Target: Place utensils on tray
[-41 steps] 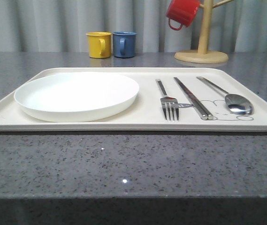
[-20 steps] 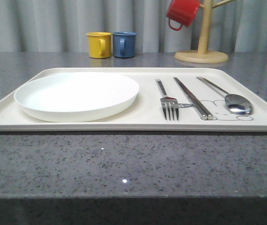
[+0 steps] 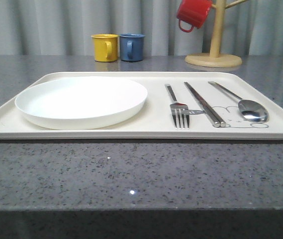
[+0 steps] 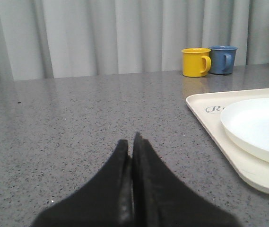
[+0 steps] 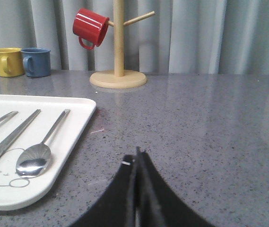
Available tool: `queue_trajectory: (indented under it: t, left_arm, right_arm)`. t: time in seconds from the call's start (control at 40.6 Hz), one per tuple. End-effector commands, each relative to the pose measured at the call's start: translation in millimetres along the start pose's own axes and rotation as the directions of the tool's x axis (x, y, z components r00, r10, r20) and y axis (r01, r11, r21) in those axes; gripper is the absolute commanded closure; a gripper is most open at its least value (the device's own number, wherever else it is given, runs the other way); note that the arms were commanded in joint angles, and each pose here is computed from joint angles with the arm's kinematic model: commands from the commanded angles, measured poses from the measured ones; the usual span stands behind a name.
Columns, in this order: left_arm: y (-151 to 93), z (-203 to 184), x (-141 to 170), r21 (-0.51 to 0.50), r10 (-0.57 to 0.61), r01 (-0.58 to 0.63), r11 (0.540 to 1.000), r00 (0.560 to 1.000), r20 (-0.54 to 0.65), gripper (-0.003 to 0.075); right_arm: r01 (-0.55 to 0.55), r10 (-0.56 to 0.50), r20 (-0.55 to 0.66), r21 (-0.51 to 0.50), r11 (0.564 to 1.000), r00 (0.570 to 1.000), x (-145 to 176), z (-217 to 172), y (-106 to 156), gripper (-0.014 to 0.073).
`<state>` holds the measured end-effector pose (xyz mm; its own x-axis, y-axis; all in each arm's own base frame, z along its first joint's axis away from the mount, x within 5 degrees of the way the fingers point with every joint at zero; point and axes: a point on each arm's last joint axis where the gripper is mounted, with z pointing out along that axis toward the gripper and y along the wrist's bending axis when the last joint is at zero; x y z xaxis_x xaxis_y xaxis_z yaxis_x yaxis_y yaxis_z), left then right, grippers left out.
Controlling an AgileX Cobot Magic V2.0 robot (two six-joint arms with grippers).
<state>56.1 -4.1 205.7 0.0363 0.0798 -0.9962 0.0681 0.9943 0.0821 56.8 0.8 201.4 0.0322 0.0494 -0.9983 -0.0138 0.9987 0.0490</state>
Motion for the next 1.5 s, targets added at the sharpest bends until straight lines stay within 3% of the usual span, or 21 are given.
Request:
queue_trajectory:
  t: [0.0,1.477]
  left_arm:
    - [1.0,-2.4,-9.7,-0.007,-0.020,0.021,1.000,0.994,0.107,0.0738]
    - [1.0,-2.4,-9.7,-0.007,-0.020,0.021,1.000,0.994,0.107,0.0738]
  right_arm:
    - [0.002,-0.003,0.109,0.010,1.000,0.994,-9.6,-1.9,-0.6,0.0663]
    - [-0.008,0.007,0.142,0.009,1.000,0.990,-12.5,-2.3,-0.6,0.0663]
